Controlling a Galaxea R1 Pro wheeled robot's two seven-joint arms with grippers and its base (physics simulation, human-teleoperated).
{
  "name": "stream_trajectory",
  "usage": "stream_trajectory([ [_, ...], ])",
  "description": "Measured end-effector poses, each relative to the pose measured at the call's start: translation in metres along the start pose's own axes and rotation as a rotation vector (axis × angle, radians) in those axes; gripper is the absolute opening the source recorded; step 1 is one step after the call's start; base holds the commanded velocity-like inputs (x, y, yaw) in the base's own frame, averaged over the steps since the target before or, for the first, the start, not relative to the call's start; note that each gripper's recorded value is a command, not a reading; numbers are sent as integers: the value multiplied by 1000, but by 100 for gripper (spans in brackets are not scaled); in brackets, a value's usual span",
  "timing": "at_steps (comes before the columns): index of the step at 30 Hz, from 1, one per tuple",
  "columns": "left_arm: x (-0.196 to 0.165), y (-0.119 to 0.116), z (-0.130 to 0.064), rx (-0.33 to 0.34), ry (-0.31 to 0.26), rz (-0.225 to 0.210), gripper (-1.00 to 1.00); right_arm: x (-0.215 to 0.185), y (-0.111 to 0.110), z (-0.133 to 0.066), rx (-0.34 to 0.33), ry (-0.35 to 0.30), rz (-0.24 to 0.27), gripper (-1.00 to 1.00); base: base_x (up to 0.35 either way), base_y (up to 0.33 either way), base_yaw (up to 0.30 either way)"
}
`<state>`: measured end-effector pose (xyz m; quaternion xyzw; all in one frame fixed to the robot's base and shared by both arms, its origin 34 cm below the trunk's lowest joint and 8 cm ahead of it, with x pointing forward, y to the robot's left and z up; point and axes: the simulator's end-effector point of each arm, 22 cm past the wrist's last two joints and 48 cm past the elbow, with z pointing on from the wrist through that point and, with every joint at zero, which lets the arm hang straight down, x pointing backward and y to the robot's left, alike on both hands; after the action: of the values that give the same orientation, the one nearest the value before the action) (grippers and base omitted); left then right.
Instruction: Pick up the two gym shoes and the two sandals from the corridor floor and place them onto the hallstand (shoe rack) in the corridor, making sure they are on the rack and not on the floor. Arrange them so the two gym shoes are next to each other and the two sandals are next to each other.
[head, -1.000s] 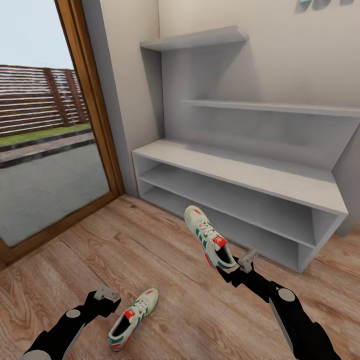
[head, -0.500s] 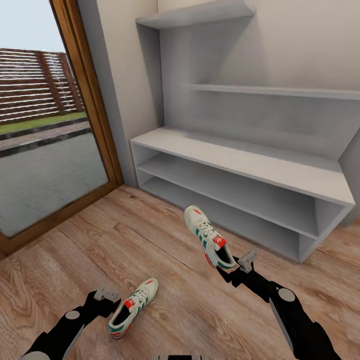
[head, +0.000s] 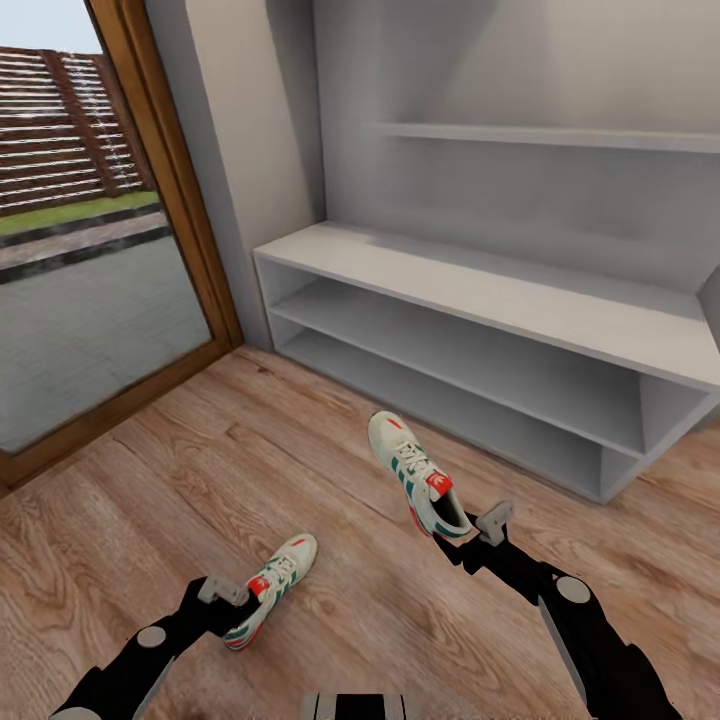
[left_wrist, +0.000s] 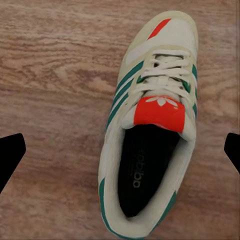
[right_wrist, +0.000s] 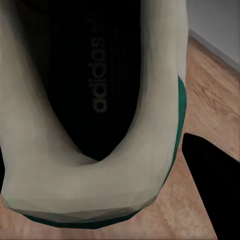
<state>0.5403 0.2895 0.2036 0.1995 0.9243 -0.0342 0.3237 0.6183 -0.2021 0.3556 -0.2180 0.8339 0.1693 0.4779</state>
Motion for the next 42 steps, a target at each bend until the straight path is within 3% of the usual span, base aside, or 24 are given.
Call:
stream_trajectory([
  [18, 47, -17, 16, 43, 66, 7, 100, 54, 5, 13, -20, 81, 48, -100, 0, 0, 0],
  [25, 54, -17, 17, 44, 75, 9, 100, 59, 6, 14, -23, 90, 52, -100, 0, 0, 0],
  [32, 67, -25, 14, 51, 43, 24, 100, 72, 8, 17, -27, 109, 63, -100, 0, 0, 0],
  [42, 95, -34, 20, 70, 88, 14, 100, 103, 13, 21, -39, 156, 89, -100, 0, 0, 0],
])
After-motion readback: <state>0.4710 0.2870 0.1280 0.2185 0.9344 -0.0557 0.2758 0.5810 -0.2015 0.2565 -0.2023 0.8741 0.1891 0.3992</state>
